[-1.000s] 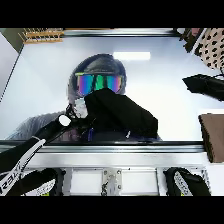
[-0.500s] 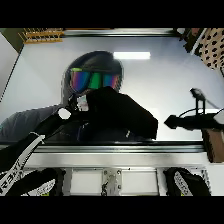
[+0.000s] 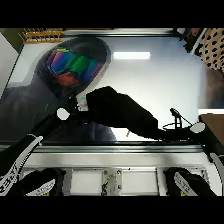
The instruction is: Fold the clothes and pants, and hang the long-sleeved shirts on hangers.
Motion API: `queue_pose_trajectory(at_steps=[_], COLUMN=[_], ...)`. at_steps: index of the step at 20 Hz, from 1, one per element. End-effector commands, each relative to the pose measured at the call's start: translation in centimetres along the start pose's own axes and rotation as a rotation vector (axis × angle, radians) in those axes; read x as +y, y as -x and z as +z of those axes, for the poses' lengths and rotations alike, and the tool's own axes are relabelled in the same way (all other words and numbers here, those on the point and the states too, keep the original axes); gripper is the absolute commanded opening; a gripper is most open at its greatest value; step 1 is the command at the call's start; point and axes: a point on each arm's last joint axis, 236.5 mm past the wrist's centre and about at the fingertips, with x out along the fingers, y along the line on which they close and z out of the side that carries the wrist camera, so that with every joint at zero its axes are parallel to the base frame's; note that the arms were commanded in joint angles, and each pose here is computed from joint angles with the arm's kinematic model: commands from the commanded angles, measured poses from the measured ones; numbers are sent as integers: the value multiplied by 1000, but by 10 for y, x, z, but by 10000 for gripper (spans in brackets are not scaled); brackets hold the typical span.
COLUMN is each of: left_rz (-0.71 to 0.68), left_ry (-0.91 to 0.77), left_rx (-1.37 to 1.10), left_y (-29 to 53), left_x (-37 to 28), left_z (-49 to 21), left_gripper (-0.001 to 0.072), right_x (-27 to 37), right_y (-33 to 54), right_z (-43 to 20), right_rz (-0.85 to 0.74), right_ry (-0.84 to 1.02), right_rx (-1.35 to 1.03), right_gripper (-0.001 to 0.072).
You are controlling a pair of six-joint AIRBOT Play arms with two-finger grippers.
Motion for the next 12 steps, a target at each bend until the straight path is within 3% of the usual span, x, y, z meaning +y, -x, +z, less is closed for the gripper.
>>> queue_pose_trajectory(at_steps=[1, 2, 3, 4, 8, 12], left_rz=[3, 3, 3, 2, -118, -347], left_ry=[-6, -6, -3, 3, -79, -297], left_rx=[7, 8, 6, -1, -165, -586], left_y=[1, 1, 1, 3, 79, 280], left_x=[1, 1, 1, 2, -47, -160], left_z=[-2, -2, -1, 3, 69, 123], left_gripper=[8, 8, 8, 8, 7, 8], right_x=[6, 6, 7, 10, 62, 168], right_y=[-14, -13, -11, -7, 65, 226], right_z=[6, 9, 13, 19, 69, 127], right_rz=[34, 33, 30, 32, 52, 43], right_ry=[17, 28, 37, 51, 256, 503], right_rx=[-10, -15, -24, -35, -161, -576], right_gripper=[358, 186, 84, 36, 35, 34])
